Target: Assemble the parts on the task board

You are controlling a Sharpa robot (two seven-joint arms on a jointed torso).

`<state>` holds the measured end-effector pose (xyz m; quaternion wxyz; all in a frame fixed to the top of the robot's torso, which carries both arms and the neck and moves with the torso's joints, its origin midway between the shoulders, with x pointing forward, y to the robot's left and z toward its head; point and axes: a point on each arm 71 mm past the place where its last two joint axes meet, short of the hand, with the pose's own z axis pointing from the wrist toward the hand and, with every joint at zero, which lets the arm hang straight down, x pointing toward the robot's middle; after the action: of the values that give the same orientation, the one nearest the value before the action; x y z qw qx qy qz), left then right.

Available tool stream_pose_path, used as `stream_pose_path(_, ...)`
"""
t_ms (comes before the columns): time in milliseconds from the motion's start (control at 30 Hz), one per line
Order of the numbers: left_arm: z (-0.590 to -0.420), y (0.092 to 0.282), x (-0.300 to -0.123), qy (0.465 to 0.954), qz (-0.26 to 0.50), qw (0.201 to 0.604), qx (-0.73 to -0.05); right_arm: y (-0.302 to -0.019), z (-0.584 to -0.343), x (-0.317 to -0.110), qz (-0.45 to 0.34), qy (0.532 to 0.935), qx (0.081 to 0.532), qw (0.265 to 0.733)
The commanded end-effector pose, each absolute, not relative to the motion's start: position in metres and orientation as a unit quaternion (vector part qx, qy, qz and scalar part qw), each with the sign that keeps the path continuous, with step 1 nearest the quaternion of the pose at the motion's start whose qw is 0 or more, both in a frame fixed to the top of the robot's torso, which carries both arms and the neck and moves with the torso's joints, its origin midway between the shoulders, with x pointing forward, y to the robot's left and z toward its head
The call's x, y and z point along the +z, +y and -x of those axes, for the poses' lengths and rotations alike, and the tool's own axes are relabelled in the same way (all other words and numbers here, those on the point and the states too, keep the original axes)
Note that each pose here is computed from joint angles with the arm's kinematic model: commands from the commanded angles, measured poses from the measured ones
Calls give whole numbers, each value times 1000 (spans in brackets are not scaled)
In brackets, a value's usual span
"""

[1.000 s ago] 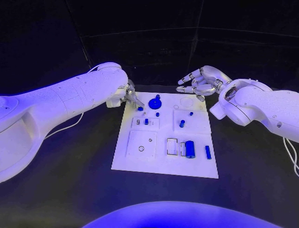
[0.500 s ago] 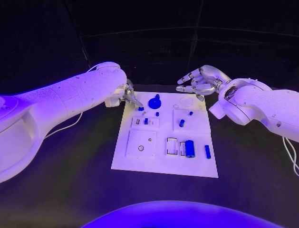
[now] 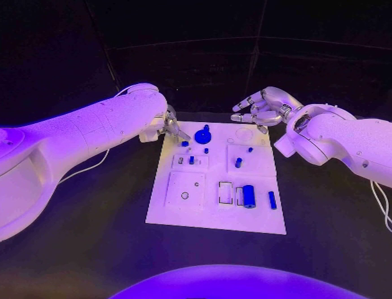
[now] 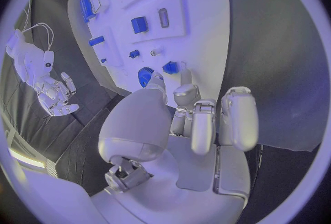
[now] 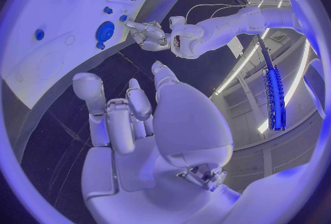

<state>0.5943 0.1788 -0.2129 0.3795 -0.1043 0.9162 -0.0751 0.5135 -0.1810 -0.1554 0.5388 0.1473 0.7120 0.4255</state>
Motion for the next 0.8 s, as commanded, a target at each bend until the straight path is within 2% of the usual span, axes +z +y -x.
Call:
stream_pose_path(33, -596, 175, -210, 907, 109, 398, -83, -180, -514, -154, -145, 712, 429, 537)
stream_pose_path(333, -596, 166, -213, 911, 98, 395, -65, -178, -514, -154, -144, 712, 430, 536)
stream_pose_path(800, -596, 168, -219, 919, 86, 382, -36, -176, -514, -155, -144, 714, 429, 534)
